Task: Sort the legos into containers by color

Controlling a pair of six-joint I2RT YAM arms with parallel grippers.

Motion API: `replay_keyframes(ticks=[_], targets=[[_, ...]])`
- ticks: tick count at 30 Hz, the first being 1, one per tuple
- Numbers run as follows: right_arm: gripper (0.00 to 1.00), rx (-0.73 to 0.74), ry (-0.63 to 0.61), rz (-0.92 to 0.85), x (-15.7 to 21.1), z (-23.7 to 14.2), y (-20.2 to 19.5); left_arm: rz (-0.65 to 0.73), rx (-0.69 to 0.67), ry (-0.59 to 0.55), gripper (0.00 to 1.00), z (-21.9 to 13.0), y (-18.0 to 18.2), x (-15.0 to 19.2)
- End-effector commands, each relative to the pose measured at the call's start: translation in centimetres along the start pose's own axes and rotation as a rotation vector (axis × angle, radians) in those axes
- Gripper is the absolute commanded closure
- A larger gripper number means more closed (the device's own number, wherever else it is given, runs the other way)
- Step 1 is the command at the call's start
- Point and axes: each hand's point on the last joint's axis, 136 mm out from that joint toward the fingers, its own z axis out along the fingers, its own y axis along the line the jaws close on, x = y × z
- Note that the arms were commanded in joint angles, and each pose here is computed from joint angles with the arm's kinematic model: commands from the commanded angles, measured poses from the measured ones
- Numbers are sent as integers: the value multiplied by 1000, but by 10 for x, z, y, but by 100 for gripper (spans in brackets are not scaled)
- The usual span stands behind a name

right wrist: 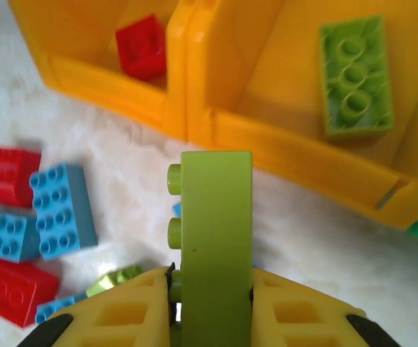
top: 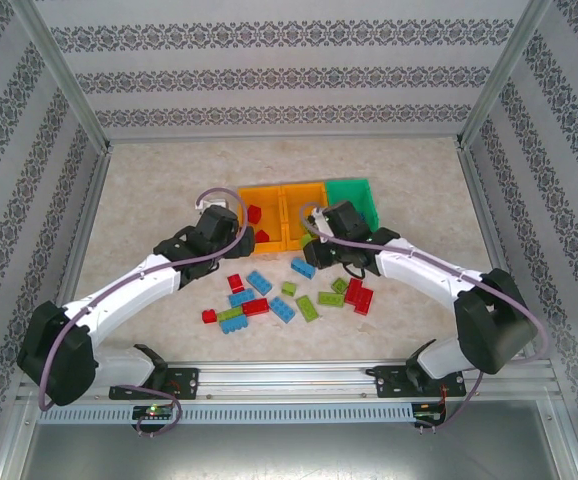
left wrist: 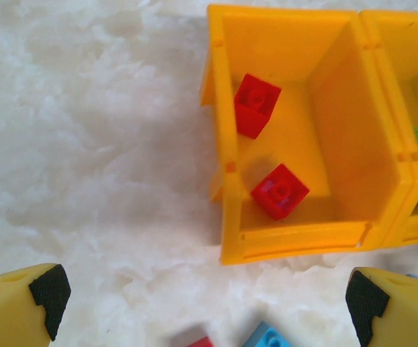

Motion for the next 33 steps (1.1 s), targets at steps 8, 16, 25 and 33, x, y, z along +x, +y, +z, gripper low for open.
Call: replay_keyframes(ticks=[8, 16, 25, 33], targets=[[81, 40, -97, 124, -70, 22, -19, -95, -110, 114, 0, -11, 40, 54], [77, 115, -80, 156, -87, 56, -46, -158, -134, 216, 1, -19, 57, 92], [51, 111, -85, 176, -93, 63, -47, -195, -122, 362, 13, -24, 62, 144], [42, 95, -134, 191, -98, 45, -42, -200, -99, 428, 20, -29, 58, 178]])
